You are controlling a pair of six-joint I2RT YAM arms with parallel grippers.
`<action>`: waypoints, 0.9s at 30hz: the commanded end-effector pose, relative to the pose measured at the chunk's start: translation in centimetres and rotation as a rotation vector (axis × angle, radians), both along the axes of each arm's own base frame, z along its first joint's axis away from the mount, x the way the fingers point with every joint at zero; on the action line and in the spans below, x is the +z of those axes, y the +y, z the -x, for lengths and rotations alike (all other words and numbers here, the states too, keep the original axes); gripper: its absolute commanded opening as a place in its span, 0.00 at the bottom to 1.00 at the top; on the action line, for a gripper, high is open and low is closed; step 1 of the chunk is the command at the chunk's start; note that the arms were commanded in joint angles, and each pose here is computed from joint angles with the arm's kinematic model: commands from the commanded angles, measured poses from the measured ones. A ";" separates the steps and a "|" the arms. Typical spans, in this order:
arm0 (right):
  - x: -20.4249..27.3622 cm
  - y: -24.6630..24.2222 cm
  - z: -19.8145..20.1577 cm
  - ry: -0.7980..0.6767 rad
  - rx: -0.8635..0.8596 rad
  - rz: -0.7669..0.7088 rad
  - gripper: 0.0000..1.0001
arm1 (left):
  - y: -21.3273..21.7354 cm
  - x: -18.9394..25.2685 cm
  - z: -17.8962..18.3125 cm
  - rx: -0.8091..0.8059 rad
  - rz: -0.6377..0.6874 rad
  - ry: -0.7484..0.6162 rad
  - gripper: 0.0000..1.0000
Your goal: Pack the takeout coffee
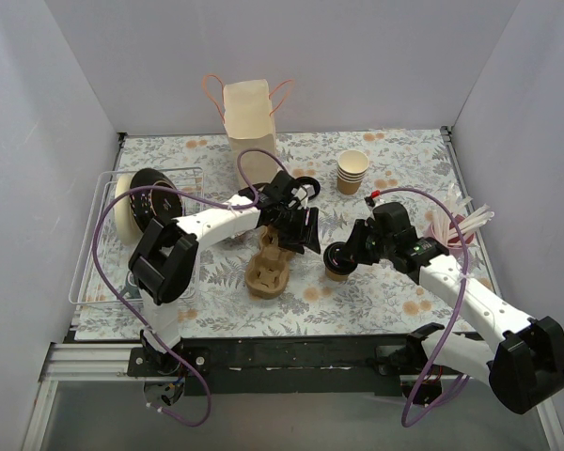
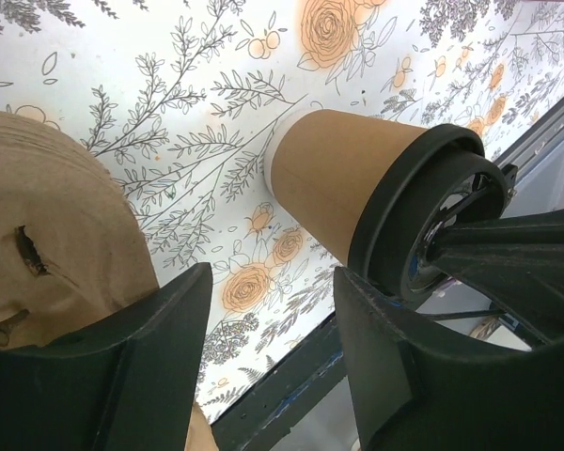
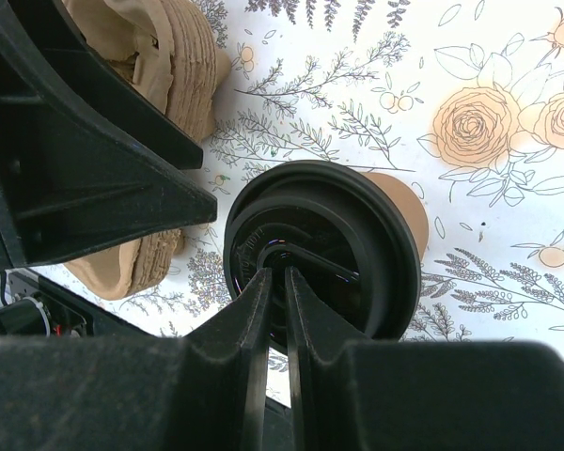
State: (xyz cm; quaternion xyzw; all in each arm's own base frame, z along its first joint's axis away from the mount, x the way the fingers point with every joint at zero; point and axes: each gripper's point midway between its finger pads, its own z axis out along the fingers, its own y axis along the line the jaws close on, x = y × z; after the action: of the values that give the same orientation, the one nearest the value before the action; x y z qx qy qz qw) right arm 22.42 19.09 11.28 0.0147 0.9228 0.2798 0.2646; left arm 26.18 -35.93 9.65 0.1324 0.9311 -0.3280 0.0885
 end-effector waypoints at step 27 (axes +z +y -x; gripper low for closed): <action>-4.5 -4.0 3.6 0.199 -0.026 0.232 0.20 | 0.3 -1.8 1.7 -0.031 -0.047 -0.036 0.51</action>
State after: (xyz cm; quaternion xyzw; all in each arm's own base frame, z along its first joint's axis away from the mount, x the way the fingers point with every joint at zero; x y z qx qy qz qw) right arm 22.51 18.97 11.38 0.0211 0.9261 0.2727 0.2601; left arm 25.40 -37.73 9.48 0.1511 0.9118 -0.3692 0.0974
